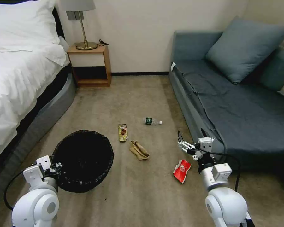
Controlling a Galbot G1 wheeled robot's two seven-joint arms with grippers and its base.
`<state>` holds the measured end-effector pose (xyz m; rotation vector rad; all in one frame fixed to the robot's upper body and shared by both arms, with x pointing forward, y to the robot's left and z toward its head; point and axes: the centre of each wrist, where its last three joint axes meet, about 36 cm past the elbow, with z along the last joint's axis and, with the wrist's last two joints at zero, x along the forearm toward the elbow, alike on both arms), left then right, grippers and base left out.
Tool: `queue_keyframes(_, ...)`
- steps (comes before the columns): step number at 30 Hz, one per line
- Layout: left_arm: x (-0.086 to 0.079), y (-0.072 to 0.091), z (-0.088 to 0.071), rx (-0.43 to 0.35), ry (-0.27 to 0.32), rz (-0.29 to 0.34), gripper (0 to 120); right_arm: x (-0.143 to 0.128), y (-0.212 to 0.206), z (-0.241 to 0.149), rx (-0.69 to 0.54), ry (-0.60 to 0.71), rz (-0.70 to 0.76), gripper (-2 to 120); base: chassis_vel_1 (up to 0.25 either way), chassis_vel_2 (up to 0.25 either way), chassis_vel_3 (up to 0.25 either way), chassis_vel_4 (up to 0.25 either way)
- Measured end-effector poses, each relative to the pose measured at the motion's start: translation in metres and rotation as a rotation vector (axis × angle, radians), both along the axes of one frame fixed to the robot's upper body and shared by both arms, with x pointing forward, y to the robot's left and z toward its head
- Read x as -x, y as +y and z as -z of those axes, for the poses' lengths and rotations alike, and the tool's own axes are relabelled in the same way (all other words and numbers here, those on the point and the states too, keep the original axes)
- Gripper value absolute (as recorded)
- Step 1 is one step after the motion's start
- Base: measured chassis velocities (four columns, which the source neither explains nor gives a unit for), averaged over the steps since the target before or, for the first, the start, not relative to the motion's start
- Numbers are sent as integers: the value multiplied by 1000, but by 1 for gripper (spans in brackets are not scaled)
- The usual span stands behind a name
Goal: Pick up the trash bin, then pick up the garbage on the floor and place it into the trash bin.
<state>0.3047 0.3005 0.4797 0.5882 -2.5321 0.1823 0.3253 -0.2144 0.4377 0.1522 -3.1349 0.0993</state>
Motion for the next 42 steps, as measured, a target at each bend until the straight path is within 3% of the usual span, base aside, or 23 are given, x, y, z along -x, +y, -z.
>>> queue_keyframes(4,0,4,1,-8,1,-7,3,-5,9,-2,-29,47,-1,100,0,0,0,0)
queue_keyframes(8,2,8,1,-12,3,-15,3,-17,28,-3,-112,199,4,100,0,0,0,0)
queue_keyframes(12,5,13,5,-13,11,-28,3,-55,56,7,-200,441,38,100,0,0,0,0)
queue_keyframes(18,6,16,11,-14,16,-42,3,-99,73,29,-208,610,122,100,0,0,0,0)
queue_keyframes(22,7,17,13,-15,17,-50,3,-139,80,64,-210,768,248,100,0,0,0,0)
queue_keyframes(32,9,22,15,-23,15,-63,3,-187,76,135,-113,903,462,100,0,0,0,0)
queue_keyframes(42,5,26,16,-30,13,-62,3,-205,59,173,-76,947,576,100,0,0,0,0)
